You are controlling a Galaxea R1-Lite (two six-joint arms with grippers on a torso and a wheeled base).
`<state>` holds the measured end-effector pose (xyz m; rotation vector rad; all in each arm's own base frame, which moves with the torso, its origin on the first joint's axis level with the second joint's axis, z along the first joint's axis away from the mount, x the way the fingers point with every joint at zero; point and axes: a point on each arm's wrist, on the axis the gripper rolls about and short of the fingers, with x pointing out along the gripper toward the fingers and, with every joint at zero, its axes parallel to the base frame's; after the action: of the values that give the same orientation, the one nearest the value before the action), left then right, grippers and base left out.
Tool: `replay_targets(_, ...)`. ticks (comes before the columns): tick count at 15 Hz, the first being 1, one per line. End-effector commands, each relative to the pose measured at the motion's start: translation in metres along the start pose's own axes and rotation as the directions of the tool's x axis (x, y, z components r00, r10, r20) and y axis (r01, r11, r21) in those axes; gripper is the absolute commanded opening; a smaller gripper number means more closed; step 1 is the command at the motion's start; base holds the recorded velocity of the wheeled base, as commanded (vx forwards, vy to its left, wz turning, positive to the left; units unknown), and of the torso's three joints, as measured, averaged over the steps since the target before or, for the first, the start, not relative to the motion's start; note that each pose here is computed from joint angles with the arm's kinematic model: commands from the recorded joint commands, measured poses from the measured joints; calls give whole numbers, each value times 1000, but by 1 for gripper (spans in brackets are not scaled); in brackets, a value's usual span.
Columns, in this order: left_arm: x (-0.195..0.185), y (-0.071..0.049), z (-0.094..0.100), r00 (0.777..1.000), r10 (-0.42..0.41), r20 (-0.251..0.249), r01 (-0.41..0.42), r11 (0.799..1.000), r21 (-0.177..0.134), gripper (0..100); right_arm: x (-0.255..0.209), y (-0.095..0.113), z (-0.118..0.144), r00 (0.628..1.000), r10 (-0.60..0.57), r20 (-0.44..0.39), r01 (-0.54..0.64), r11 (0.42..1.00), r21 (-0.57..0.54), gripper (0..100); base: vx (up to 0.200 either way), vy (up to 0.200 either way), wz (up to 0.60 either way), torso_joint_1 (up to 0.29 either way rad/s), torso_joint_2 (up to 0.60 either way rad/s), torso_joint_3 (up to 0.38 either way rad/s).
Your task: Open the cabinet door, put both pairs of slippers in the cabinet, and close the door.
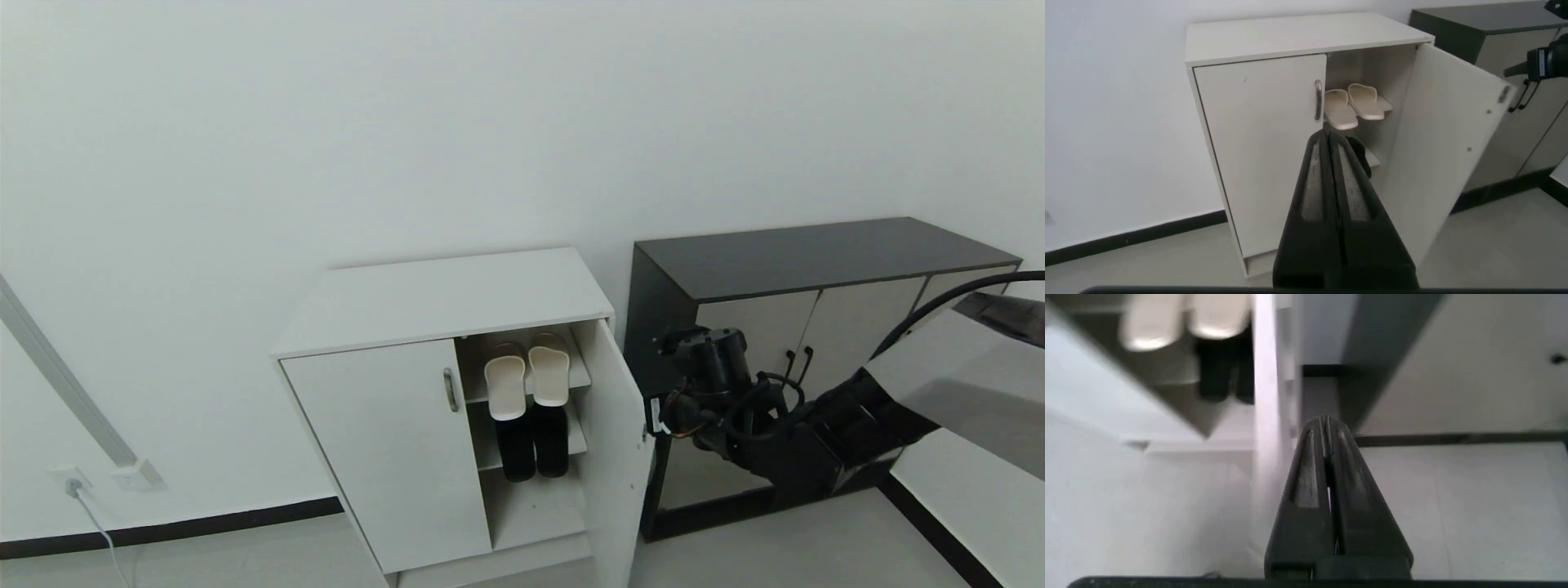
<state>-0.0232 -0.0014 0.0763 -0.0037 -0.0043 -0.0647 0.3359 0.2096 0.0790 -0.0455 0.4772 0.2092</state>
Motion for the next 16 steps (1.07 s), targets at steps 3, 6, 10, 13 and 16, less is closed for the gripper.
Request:
replay_targets(3,0,0,0,1000,0,-1,0,1000,-1,0,-30,19,2,997,77,18,-77,997,-18,0,0,0,0,0,0,0)
replay_targets(6,0,0,0,1000,0,-1,0,1000,-1,0,-33,17,-1,994,96,42,-95,995,-21,0,0,0,0,0,0,0)
replay_targets(10,0,0,0,1000,0,-1,0,1000,-1,0,-33,19,-2,994,103,40,-101,994,-31,0,0,0,0,0,0,0)
replay_targets(13,0,0,0,1000,0,-1,0,1000,-1,0,-36,23,-5,993,114,34,-113,993,-39,0,0,0,400,0,-2,2)
replay_targets(16,0,0,0,1000,0,-1,0,1000,-1,0,-37,26,-8,992,121,27,-120,992,-43,0,0,0,600,6,4,1)
